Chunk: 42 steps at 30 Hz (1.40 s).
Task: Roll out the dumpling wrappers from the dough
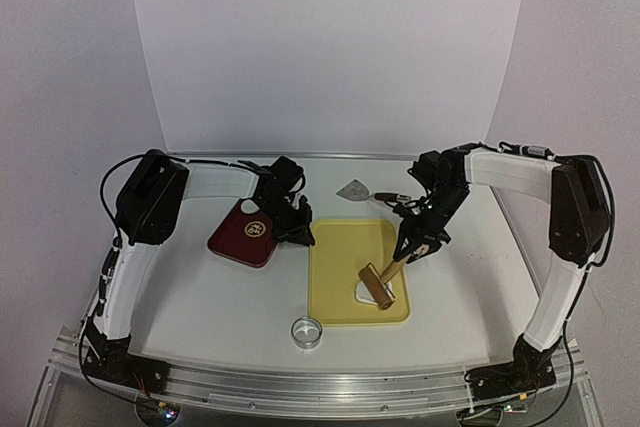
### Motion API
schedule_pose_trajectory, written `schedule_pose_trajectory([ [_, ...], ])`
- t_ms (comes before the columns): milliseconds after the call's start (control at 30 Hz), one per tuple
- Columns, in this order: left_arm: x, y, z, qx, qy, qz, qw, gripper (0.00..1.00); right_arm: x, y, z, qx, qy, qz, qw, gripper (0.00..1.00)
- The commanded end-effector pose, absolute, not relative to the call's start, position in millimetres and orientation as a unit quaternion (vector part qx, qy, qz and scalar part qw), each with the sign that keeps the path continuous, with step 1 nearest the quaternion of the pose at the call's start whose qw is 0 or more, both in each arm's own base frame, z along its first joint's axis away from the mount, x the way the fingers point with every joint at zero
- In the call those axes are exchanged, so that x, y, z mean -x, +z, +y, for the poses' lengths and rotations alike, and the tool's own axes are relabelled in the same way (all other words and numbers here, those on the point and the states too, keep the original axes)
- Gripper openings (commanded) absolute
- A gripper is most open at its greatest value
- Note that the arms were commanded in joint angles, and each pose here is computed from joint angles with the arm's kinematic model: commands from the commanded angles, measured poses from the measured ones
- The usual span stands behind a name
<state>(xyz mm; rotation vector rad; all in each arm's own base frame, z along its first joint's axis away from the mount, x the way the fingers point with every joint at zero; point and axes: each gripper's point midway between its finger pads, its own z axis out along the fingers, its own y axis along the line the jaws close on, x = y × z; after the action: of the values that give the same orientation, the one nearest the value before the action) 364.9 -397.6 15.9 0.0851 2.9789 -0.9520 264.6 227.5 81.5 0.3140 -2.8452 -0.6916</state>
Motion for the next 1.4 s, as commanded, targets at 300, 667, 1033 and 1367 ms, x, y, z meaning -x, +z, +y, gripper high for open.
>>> schedule_pose_trajectory([
  [300,-340.3,-42.4,-374.5,-0.041,-0.228,0.972,-0.034,0.00,-268.5,-12.8,188.9,-0.125,-0.015,-0.987,0.101,0.00],
  [667,-344.1,-40.5,-378.4,-0.041,-0.232,0.971,-0.032,0.00,-267.2,-19.3,196.6,-0.135,-0.001,-0.986,0.102,0.00],
  [1033,-345.6,-40.5,-380.4,-0.040,-0.234,0.971,-0.032,0.00,-267.1,-22.1,202.7,-0.144,0.003,-0.984,0.101,0.00],
  [1367,-345.8,-40.8,-380.7,-0.041,-0.235,0.971,-0.032,0.00,-268.9,-19.6,220.7,-0.163,-0.022,-0.982,0.092,0.00],
])
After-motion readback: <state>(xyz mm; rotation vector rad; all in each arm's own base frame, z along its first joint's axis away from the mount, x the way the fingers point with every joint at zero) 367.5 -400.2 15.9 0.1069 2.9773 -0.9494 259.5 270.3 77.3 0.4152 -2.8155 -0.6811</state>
